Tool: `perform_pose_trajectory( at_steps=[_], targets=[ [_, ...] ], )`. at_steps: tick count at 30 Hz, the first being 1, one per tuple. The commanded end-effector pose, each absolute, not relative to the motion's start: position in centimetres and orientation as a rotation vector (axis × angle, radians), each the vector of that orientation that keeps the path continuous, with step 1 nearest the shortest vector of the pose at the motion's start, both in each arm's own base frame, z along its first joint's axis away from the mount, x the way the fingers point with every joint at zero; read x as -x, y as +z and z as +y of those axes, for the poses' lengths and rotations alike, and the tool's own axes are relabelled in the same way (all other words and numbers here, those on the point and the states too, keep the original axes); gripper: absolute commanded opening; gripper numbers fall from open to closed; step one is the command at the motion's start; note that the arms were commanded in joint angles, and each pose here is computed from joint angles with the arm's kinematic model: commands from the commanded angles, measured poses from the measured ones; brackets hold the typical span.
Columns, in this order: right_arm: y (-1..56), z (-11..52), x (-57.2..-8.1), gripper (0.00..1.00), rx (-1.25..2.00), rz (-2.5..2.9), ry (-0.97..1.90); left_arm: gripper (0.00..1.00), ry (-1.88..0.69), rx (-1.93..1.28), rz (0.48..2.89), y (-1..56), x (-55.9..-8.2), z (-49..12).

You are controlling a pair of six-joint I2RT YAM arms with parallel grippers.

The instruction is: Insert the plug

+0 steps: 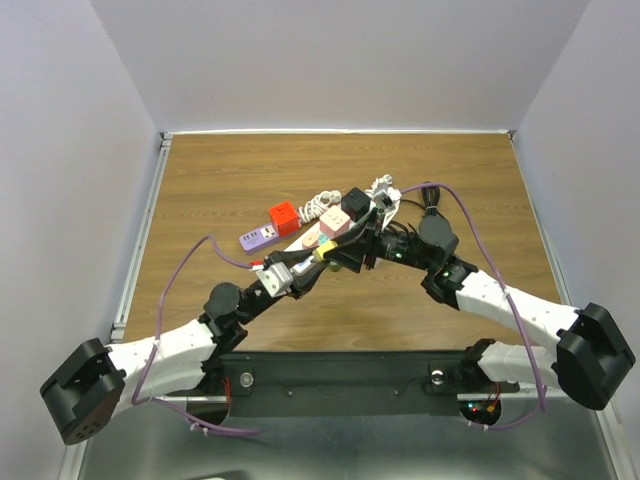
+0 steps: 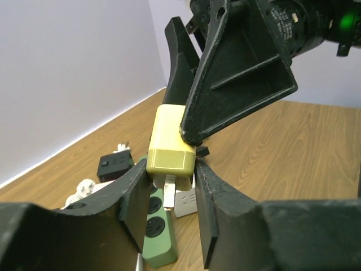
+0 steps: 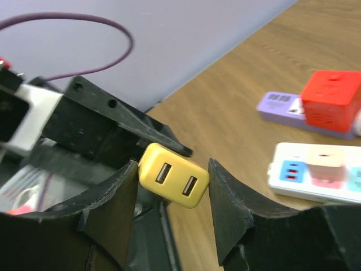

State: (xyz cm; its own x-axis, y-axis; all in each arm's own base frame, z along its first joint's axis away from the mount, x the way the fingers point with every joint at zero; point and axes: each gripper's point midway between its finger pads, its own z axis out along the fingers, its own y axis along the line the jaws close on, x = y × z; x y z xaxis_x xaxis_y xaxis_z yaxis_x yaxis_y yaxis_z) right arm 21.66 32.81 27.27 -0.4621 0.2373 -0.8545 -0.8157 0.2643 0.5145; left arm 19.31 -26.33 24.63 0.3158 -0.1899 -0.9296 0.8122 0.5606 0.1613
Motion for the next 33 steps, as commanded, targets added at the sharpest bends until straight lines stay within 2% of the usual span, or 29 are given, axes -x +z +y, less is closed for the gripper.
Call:
perform_pose_trajectory(
  at_steps=[1, 6, 9, 19, 24, 33],
  targets=[
    [30.4, 31.2, -26.1, 0.00, 0.441, 1.467, 1.227, 0.57, -0.769, -0.731, 0.974, 26.3, -18.1, -26.2],
    [31.0, 30.4, -27.1, 0.01, 0.425, 1.448, 1.187, 0.60, -0.774, -0.743, 0.983, 26.1, -18.0, -26.3],
    [31.7, 29.7, -27.3, 0.00, 0.418, 1.420, 1.155, 0.68, -0.776, -0.754, 1.000, 25.7, -18.1, -26.6],
    [31.5, 25.9, -27.5, 0.01, 0.401, 1.398, 0.946, 0.69, -0.751, -0.683, 1.077, 25.3, -19.7, -26.4],
    [29.3, 24.6, -28.9, 0.01, 0.407, 1.430, 0.805, 0.71, -0.721, -0.561, 1.167, 25.5, -21.7, -25.3],
    [21.8, 25.3, -32.4, 0.01, 0.502, 1.601, 0.692, 0.74, -0.655, -0.313, 1.317, 25.4, -24.7, -21.8]
  ],
)
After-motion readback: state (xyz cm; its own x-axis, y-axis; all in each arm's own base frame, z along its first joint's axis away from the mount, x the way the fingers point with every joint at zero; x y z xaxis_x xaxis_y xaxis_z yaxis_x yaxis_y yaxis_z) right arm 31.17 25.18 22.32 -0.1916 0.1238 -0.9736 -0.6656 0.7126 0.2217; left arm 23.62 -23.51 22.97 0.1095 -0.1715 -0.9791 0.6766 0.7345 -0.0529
